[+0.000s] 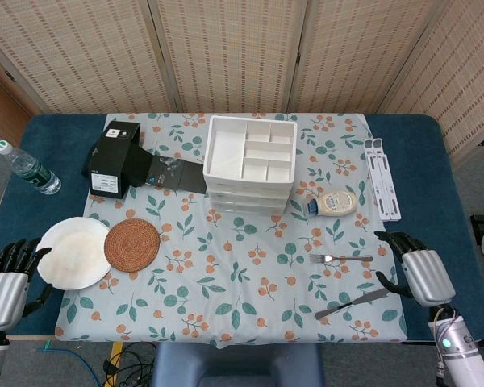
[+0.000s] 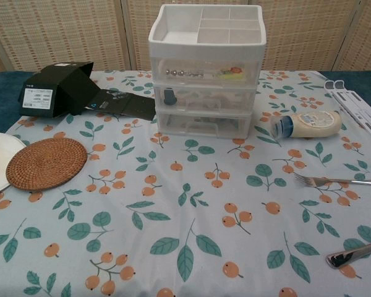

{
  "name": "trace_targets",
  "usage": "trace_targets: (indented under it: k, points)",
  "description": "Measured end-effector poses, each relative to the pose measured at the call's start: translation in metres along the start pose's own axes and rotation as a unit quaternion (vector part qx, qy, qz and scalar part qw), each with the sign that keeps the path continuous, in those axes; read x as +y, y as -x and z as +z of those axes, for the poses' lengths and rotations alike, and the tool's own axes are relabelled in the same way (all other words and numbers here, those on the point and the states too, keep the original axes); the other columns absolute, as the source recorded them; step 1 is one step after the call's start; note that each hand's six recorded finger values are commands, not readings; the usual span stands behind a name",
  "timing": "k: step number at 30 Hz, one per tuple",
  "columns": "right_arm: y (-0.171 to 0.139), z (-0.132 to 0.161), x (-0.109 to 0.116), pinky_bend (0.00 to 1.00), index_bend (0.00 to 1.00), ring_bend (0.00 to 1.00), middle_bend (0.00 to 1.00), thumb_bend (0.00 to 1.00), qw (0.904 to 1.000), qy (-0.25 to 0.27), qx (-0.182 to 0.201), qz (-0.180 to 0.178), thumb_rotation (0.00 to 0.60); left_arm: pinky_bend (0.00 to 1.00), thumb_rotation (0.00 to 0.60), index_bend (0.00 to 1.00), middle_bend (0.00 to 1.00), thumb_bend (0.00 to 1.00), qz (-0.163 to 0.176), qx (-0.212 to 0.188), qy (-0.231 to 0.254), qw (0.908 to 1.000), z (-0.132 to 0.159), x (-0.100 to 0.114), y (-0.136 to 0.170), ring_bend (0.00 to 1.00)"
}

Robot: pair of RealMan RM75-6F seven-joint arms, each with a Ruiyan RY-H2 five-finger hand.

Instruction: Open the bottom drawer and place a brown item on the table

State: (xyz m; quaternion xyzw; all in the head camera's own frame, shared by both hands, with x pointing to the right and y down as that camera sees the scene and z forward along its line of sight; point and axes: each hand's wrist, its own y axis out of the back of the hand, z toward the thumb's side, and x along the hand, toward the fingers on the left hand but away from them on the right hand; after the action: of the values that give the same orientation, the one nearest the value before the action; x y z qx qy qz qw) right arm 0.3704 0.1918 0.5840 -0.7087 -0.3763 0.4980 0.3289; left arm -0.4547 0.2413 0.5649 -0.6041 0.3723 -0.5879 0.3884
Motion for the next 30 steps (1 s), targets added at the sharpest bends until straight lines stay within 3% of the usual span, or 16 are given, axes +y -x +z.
trace_targets:
  k: [2,4,6,10,13,18,22,30]
  points:
    - [0.010,0.009,-0.005,0.47,0.17,0.37,0.34,0.32,0.9998,0.005,0.012,0.015,0.600,0.09,0.600,0.20,0.13,0.32,-0.001,-0.001,0.000,1.0000,0.000,0.000,-0.001,0.07]
    - [0.019,0.017,-0.008,0.65,0.17,0.53,0.42,0.32,0.9994,0.011,0.021,0.025,0.600,0.09,0.600,0.20,0.13,0.32,-0.001,-0.002,0.000,1.0000,0.000,-0.001,-0.001,0.07]
    - [0.029,0.026,-0.014,0.77,0.17,0.67,0.52,0.33,0.9986,0.025,0.027,0.039,0.600,0.09,0.600,0.20,0.13,0.32,-0.001,-0.003,0.000,1.0000,0.000,-0.001,-0.002,0.07]
    - [0.045,0.039,-0.028,0.94,0.17,0.87,0.75,0.36,0.9929,0.088,0.027,0.076,0.600,0.09,0.600,0.20,0.13,0.32,-0.002,-0.002,0.000,1.0000,-0.001,-0.001,-0.002,0.07]
    - [0.055,0.048,-0.039,0.99,0.17,0.94,0.83,0.39,0.9824,0.149,0.025,0.110,0.600,0.09,0.600,0.20,0.13,0.32,-0.002,0.001,-0.001,1.0000,-0.003,0.000,-0.001,0.07]
    - [0.075,0.070,-0.058,1.00,0.17,0.98,0.85,0.48,0.9464,0.270,0.014,0.177,0.600,0.09,0.600,0.20,0.13,0.32,-0.005,0.005,-0.003,1.0000,-0.005,-0.001,0.000,0.07]
    - [0.091,0.090,-0.072,1.00,0.13,1.00,0.87,0.52,0.9088,0.351,0.000,0.226,0.600,0.09,0.600,0.20,0.13,0.32,-0.007,0.002,-0.004,1.0000,-0.003,-0.002,-0.001,0.07]
    - [0.114,0.122,-0.095,1.00,0.00,1.00,0.87,0.57,0.8447,0.454,-0.030,0.282,0.600,0.09,0.600,0.20,0.13,0.32,-0.009,0.002,-0.003,1.0000,-0.004,-0.003,-0.004,0.07]
